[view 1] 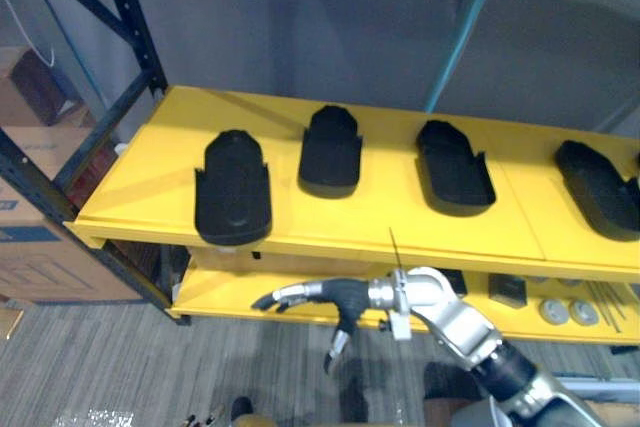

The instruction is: Walk over and take plastic housings, then place them on the shelf

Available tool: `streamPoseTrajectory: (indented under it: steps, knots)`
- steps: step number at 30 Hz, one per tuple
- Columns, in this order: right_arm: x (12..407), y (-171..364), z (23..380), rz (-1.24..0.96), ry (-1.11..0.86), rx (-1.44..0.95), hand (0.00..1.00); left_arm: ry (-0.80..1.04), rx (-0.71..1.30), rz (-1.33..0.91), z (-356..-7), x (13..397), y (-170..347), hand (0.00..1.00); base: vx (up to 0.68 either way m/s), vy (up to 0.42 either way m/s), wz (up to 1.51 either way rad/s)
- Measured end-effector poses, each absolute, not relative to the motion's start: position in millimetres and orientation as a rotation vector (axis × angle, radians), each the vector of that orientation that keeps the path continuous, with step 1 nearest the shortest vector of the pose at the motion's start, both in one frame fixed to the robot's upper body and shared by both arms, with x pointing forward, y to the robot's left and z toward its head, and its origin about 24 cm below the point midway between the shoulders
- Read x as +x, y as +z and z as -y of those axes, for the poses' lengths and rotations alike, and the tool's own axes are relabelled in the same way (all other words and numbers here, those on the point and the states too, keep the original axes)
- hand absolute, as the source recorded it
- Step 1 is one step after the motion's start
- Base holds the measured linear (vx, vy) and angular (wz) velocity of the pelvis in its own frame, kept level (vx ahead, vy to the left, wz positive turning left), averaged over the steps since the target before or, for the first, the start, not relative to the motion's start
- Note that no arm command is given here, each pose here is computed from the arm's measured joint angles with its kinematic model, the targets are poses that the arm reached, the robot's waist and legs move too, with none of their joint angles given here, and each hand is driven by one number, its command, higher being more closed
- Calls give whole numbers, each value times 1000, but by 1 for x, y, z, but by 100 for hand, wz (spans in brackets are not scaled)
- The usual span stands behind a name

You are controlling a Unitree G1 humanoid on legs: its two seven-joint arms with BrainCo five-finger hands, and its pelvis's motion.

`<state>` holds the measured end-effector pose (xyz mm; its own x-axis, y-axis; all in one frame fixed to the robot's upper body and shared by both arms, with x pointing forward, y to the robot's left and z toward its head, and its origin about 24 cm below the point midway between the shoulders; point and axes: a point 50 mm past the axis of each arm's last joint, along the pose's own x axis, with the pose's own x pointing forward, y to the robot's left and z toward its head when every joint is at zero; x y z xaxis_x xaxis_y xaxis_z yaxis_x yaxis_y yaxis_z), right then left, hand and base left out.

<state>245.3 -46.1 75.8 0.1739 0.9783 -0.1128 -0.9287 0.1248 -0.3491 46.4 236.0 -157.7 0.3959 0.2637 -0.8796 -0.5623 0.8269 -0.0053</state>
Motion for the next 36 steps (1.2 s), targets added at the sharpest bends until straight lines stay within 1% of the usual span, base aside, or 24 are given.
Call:
streamPoseTrajectory:
  steps: [3, 8, 11, 16, 22, 27, 36]
  knots:
    - [257, 85, 42, 251, 1290, -385, 0, 521, -331, -1030, -234, 55, -157, 0, -61, -15, 24]
    - [278, 92, 42, 323, 1102, -369, 0, 501, -342, -1056, -227, 54, -160, 0, -24, -2, 15]
    - [292, 93, 49, 327, 993, -416, 0, 480, -336, -1066, -223, 54, -160, 0, 28, -4, 4]
    - [319, 102, 70, 318, 824, -428, 0, 524, -428, -1030, -216, 62, -159, 0, 15, 0, 13]
    - [338, 109, 85, 303, 752, -476, 0, 526, -427, -1020, -216, 66, -157, 0, 6, -9, 14]
    - [349, 115, 94, 316, 724, -515, 0, 530, -434, -1060, -214, 57, -159, 0, 8, -3, 1]
    - [351, 115, 96, 304, 737, -512, 0, 522, -447, -1074, -207, 54, -161, 0, 0, 0, 0]
